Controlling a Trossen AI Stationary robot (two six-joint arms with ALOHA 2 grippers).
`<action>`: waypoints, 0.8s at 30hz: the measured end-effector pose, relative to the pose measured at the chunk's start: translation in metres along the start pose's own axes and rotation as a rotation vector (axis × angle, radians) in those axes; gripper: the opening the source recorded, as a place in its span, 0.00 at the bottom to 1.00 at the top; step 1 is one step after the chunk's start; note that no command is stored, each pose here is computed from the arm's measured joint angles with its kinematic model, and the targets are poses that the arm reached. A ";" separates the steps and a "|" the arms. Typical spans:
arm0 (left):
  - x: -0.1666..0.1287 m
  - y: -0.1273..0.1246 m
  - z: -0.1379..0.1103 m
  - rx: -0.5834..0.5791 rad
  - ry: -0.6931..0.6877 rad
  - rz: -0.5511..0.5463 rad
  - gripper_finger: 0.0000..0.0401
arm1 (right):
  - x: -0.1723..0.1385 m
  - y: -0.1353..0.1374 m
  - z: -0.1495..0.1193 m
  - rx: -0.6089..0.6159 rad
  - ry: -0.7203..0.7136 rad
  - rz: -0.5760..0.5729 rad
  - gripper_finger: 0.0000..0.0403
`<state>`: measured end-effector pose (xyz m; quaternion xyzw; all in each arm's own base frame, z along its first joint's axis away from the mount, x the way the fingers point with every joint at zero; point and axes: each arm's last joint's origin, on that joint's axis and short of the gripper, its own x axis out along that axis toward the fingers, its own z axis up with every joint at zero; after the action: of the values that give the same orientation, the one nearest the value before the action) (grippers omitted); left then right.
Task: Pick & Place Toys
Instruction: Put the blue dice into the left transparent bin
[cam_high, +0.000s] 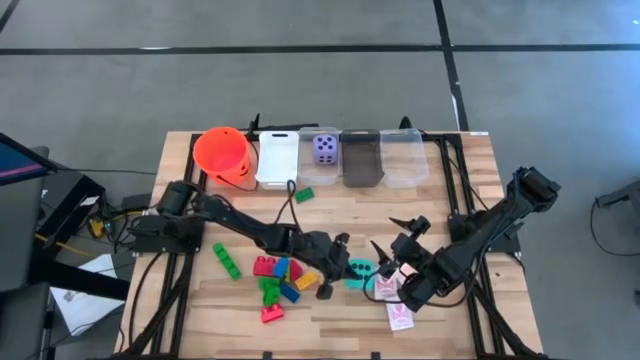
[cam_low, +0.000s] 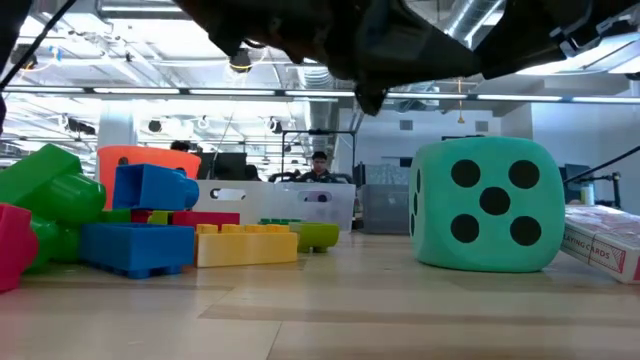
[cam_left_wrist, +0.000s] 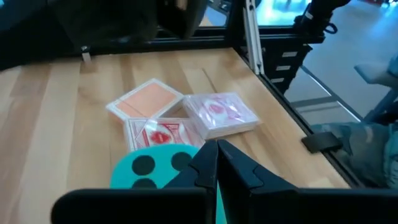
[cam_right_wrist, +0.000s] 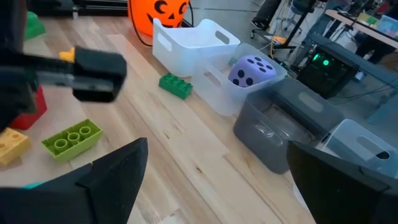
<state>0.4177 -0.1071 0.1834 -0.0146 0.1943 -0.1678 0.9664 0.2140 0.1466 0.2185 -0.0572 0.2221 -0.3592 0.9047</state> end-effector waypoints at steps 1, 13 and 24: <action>0.003 0.001 -0.002 0.000 -0.002 0.001 0.00 | 0.000 0.000 0.000 0.000 0.000 0.000 0.93; 0.044 0.008 -0.009 0.027 -0.024 0.005 0.00 | 0.000 -0.001 -0.001 -0.015 0.014 0.001 0.93; 0.047 0.012 -0.022 0.034 0.102 0.068 0.00 | 0.000 -0.002 -0.001 -0.025 0.021 0.000 0.93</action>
<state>0.4540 -0.1106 0.1444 0.0171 0.2408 -0.1388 0.9604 0.2125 0.1456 0.2179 -0.0645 0.2360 -0.3568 0.9016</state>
